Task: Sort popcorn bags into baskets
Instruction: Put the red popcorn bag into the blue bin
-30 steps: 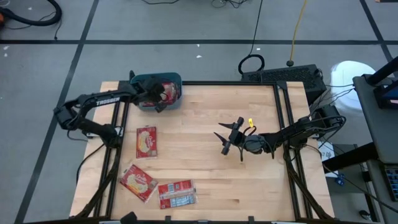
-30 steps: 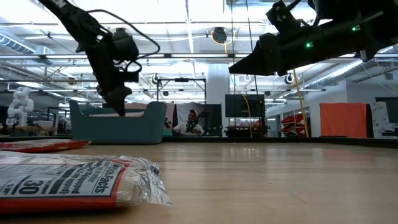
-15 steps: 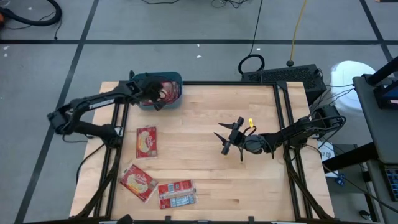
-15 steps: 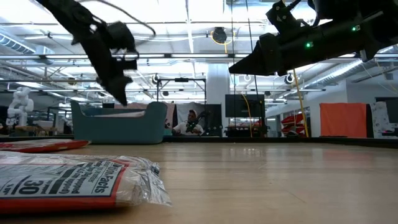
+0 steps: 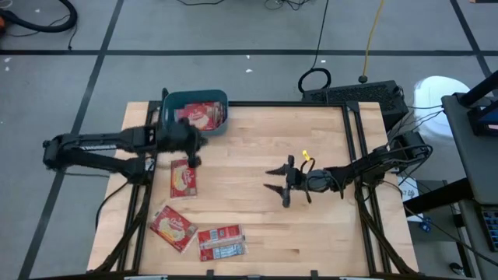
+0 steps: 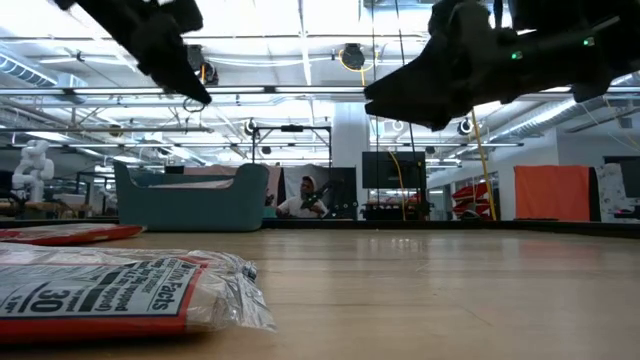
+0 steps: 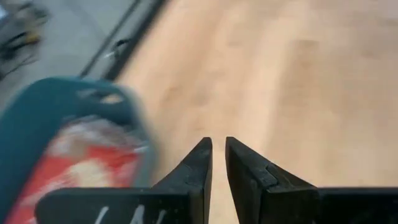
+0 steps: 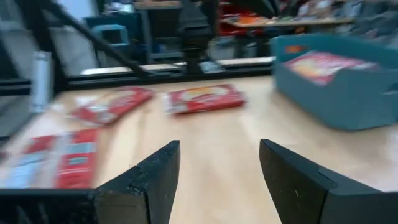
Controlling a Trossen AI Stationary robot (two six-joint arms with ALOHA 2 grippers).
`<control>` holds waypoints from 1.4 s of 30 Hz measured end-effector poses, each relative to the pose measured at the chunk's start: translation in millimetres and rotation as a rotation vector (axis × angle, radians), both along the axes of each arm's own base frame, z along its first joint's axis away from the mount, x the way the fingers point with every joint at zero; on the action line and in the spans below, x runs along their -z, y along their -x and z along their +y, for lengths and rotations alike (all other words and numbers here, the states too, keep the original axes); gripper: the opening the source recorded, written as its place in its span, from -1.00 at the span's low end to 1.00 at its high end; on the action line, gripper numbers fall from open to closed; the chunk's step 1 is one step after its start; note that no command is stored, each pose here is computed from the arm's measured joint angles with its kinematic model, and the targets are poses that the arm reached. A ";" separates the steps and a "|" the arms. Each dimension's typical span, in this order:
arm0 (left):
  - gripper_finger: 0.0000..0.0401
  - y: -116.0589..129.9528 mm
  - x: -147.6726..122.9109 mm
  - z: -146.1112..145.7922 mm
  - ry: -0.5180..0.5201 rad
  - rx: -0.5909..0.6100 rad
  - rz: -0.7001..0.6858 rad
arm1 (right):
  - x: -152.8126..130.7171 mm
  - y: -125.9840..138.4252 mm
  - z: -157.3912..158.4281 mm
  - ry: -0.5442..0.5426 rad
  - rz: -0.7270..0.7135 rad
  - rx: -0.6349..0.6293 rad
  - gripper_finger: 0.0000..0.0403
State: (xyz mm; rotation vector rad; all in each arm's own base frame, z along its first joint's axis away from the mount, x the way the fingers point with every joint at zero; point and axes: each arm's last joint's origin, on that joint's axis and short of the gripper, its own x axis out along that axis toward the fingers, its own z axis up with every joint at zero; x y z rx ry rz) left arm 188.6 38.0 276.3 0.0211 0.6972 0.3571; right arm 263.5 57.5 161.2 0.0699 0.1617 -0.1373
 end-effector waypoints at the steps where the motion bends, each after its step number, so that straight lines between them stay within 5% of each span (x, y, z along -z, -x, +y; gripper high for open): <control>1: -0.75 -2.0 2.2 -9.5 0.011 0.040 -0.006 | 0.5 0.3 3.4 -0.024 0.000 -0.025 0.06; 11: -0.75 -0.8 51.5 -91.1 0.088 0.332 -0.114 | 7.6 -18.5 58.6 -0.088 0.023 -0.171 0.06; 21: -0.75 25.9 78.1 -133.7 0.148 0.288 -0.189 | 15.5 -77.8 104.8 -0.045 0.146 -0.213 0.06; 26: -0.75 37.0 88.2 -144.0 0.193 0.283 -0.206 | 20.8 -98.9 115.5 -0.109 0.187 -0.273 0.09; 42: -0.75 40.7 103.0 -163.6 0.130 0.265 -0.300 | 50.2 -98.6 158.5 -0.070 0.296 -0.392 0.24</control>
